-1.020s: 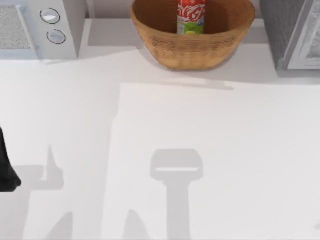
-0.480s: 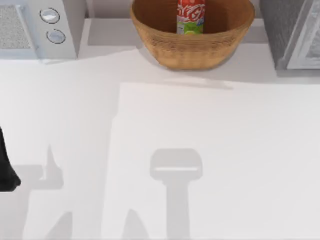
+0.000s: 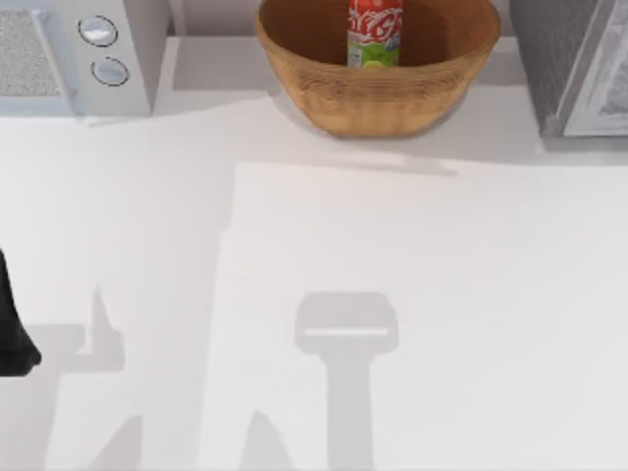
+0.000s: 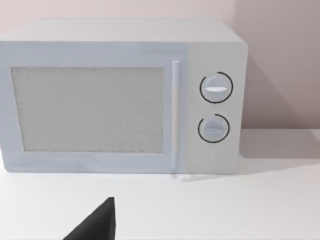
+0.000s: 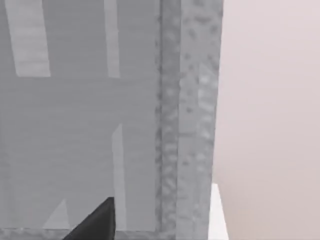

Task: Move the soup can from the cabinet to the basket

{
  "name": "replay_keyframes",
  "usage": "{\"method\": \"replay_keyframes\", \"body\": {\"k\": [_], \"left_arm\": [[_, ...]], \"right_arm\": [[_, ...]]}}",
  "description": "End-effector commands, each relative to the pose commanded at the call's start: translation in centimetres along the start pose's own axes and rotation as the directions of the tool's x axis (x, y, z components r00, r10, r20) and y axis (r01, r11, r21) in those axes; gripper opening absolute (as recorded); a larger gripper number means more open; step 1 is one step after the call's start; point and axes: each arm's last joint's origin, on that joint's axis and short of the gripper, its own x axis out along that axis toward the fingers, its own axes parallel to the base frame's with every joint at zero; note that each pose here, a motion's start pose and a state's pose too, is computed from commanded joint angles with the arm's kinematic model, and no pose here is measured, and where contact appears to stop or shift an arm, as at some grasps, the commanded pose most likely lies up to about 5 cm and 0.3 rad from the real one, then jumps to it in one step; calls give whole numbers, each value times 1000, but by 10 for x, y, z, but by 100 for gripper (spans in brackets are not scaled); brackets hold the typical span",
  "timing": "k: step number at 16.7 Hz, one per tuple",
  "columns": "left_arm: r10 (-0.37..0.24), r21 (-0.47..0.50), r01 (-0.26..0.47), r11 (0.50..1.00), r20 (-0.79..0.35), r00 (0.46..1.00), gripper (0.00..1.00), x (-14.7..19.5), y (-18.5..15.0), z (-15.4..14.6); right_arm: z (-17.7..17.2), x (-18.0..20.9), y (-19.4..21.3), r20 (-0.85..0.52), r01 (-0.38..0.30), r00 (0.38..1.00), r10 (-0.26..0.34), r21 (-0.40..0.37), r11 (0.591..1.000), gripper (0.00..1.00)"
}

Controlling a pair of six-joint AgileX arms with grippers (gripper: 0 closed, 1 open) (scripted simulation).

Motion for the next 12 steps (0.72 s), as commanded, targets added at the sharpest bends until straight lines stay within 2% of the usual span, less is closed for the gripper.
{"method": "replay_keyframes", "body": {"k": [3, 6, 12], "left_arm": [[0, 0, 0, 1000, 0, 1000, 100, 0, 0, 0], [0, 0, 0, 1000, 0, 1000, 100, 0, 0, 0], [0, 0, 0, 1000, 0, 1000, 100, 0, 0, 0]], "right_arm": [[57, 9, -20, -12, -4, 1000, 4, 21, 1000, 100], [123, 10, -23, -25, 0, 1000, 1, 45, 999, 100], [244, -12, 22, -21, 13, 1000, -13, 38, 999, 100]]}}
